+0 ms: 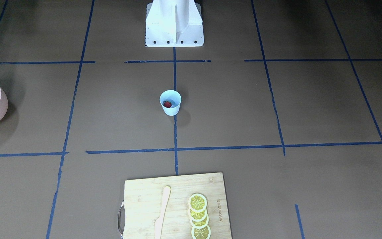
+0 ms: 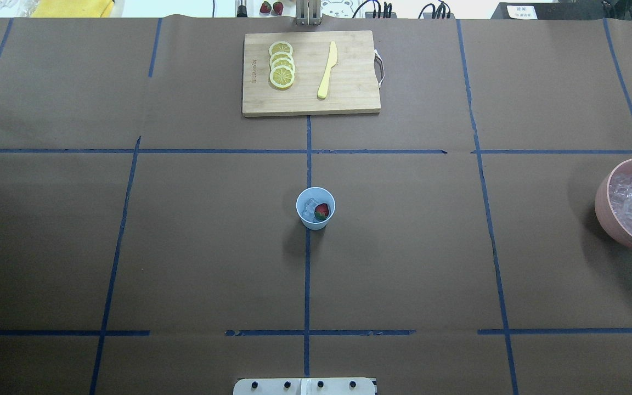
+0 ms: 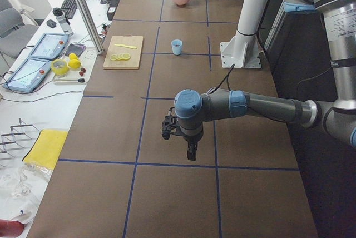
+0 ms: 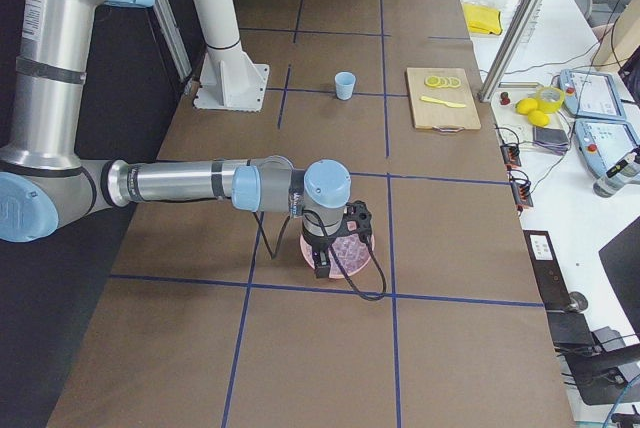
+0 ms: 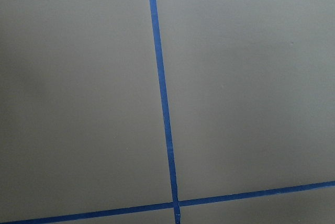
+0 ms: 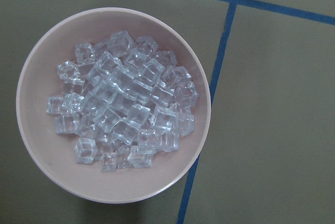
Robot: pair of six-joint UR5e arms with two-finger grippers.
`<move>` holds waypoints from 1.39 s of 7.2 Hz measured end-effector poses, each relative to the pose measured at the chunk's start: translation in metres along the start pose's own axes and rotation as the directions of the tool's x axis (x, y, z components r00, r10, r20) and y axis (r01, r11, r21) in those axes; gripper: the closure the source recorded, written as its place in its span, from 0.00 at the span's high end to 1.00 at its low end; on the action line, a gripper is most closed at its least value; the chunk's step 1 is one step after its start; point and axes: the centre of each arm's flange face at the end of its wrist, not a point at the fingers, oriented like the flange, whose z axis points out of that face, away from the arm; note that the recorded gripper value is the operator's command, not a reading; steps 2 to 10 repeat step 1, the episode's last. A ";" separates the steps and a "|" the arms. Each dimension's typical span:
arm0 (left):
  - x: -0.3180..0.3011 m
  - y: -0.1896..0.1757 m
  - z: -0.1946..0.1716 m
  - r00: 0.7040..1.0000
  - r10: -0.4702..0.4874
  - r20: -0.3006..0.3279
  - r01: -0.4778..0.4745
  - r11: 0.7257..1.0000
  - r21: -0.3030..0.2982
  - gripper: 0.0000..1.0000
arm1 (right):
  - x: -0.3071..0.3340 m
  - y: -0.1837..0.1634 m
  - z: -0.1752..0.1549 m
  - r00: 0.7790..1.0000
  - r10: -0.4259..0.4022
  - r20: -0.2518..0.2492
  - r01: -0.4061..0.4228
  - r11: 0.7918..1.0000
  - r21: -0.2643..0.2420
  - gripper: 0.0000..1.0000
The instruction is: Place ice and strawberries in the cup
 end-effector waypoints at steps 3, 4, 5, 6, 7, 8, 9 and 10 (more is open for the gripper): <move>0.005 0.000 -0.005 1.000 -0.007 -0.001 0.007 1.000 -0.005 1.00 | 0.001 0.002 0.001 1.000 0.007 -0.001 -0.007 1.000 -0.004 0.99; 0.005 0.000 -0.005 1.000 -0.007 -0.001 0.007 1.000 -0.005 1.00 | 0.001 0.002 0.001 1.000 0.007 -0.001 -0.007 1.000 -0.004 0.99; 0.005 0.000 -0.005 1.000 -0.007 -0.001 0.007 1.000 -0.005 1.00 | 0.001 0.002 0.001 1.000 0.007 -0.001 -0.007 1.000 -0.004 0.99; 0.005 0.000 -0.005 1.000 -0.007 -0.001 0.007 1.000 -0.005 1.00 | 0.001 0.002 0.001 1.000 0.007 -0.001 -0.007 1.000 -0.004 0.99; 0.005 0.000 -0.005 1.000 -0.007 -0.001 0.007 1.000 -0.005 1.00 | 0.001 0.002 0.001 1.000 0.007 -0.001 -0.007 1.000 -0.004 0.99; 0.005 0.000 -0.005 1.000 -0.007 -0.001 0.007 1.000 -0.005 1.00 | 0.001 0.002 0.001 1.000 0.007 -0.001 -0.007 1.000 -0.004 0.99; 0.005 0.000 -0.005 1.000 -0.007 -0.001 0.007 1.000 -0.005 1.00 | 0.001 0.002 0.001 1.000 0.007 -0.001 -0.007 1.000 -0.004 0.99; 0.005 0.000 -0.005 1.000 -0.007 -0.001 0.007 1.000 -0.005 1.00 | 0.001 0.002 0.001 1.000 0.007 -0.001 -0.007 1.000 -0.004 0.99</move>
